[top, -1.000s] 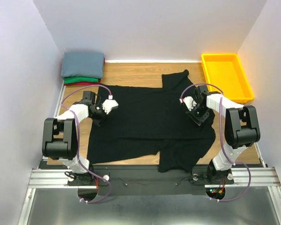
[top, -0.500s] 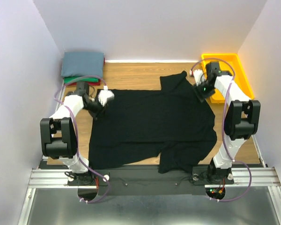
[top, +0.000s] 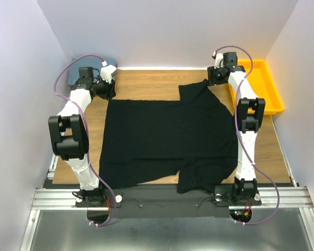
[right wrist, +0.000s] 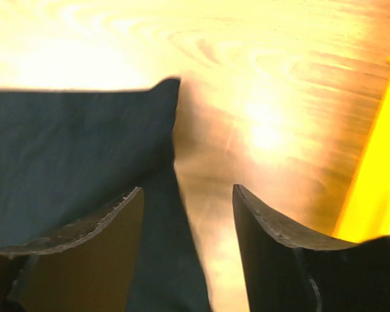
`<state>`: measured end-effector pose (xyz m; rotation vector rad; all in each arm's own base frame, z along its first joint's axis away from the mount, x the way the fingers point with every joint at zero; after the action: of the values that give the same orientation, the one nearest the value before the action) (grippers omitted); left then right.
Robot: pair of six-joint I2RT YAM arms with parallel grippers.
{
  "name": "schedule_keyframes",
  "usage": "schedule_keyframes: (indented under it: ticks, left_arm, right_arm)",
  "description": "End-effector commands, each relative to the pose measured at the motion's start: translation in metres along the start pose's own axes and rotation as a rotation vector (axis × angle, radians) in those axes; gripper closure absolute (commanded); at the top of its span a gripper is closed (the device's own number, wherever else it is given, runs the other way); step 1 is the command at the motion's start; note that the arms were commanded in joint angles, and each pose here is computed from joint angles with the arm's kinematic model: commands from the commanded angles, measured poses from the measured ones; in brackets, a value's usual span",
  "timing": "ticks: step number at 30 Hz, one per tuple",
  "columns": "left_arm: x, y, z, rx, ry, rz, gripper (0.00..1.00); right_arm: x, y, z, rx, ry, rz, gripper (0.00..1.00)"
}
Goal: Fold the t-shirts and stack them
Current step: Flatten the tshirt out
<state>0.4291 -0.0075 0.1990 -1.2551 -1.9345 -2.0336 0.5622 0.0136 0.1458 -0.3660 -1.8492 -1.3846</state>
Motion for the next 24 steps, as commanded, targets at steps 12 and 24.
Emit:
schedule_keyframes:
  ticks: [12,24]
  left_arm:
    - [-0.04,-0.01,0.034,0.16,0.07,-0.016,0.55]
    - [-0.054,-0.026,0.049,0.212,0.088,0.025,0.54]
  right_arm:
    - [-0.047,0.027,-0.003,-0.137,0.019,-0.229,0.3]
    - [-0.071,0.016,0.005,-0.186,0.086,-0.243,0.4]
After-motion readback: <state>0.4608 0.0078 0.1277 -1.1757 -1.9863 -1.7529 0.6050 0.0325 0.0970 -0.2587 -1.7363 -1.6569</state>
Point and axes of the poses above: each gripper's point midway between its finger pads, its own x axis back along the fingers, its own z axis along the line the jaws close on, y = z × x, the point moved 8 cm from there along x, back along the fingers, and after that the axes turned 11 degrees about x, right-handed, at the moved point
